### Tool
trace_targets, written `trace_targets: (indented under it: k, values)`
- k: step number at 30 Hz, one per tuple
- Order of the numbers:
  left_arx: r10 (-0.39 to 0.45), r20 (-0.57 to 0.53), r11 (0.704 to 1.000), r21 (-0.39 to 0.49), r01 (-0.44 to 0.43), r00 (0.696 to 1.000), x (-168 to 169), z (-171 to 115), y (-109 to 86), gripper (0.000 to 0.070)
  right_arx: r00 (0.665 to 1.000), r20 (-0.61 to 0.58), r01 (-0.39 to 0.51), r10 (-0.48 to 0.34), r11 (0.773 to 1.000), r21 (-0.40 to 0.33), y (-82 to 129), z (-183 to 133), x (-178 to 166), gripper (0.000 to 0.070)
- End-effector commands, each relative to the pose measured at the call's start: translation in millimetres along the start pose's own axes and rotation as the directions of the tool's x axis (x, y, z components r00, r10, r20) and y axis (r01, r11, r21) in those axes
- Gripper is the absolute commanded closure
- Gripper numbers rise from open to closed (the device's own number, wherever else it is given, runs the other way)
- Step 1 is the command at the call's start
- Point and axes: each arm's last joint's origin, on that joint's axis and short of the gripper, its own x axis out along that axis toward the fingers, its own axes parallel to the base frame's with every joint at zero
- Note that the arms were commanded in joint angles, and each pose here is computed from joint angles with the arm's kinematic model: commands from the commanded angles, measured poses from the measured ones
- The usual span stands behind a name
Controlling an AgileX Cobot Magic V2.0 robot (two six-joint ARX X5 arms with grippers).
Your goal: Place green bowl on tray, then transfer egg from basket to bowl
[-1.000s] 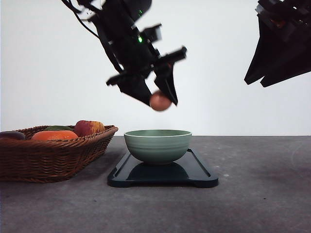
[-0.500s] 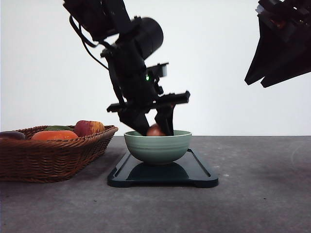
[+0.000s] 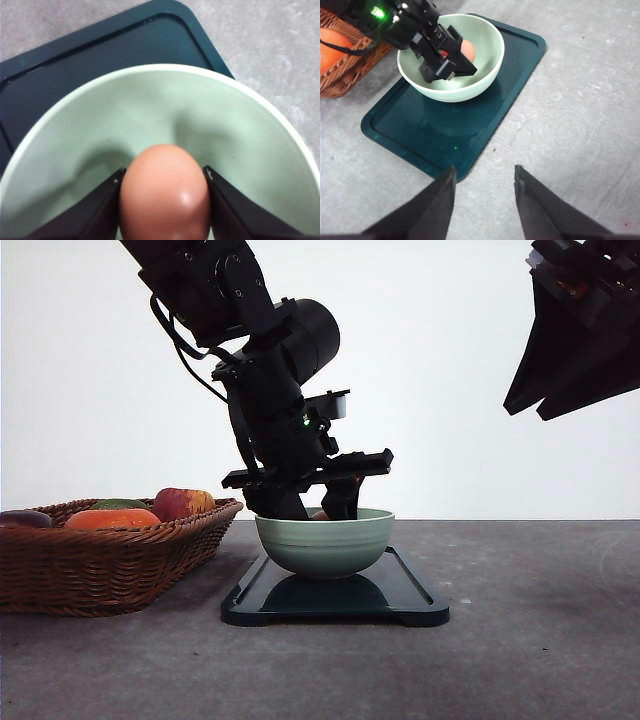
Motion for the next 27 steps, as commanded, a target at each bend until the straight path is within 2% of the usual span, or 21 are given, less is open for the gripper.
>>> trace_targets:
  k: [1, 14, 19, 27]
  values:
    - [-0.004, 0.011, 1.000, 0.016, 0.003, 1.000, 5.3, 2.7, -3.9, 0.0383, 1.000, 0.002, -0.005, 0.005, 1.000, -0.011, 1.0, 1.3, 0.9, 0.0475]
    - [-0.004, 0.010, 1.000, 0.016, 0.003, 1.000, 6.1, 2.4, -3.9, 0.0383, 1.000, 0.002, -0.005, 0.005, 1.000, -0.011, 1.0, 1.3, 0.9, 0.0475]
    - [-0.004, 0.010, 1.000, 0.015, 0.004, 1.000, 5.3, 2.8, -3.8, 0.0317, 1.000, 0.002, -0.005, 0.005, 1.000, -0.011, 1.0, 1.3, 0.9, 0.0475]
    - [0.004, 0.008, 1.000, 0.022, -0.005, 1.000, -21.5, 20.3, -2.2, 0.0308, 1.000, 0.001, -0.005, 0.005, 1.000, -0.011, 1.0, 1.1, 0.9, 0.0475]
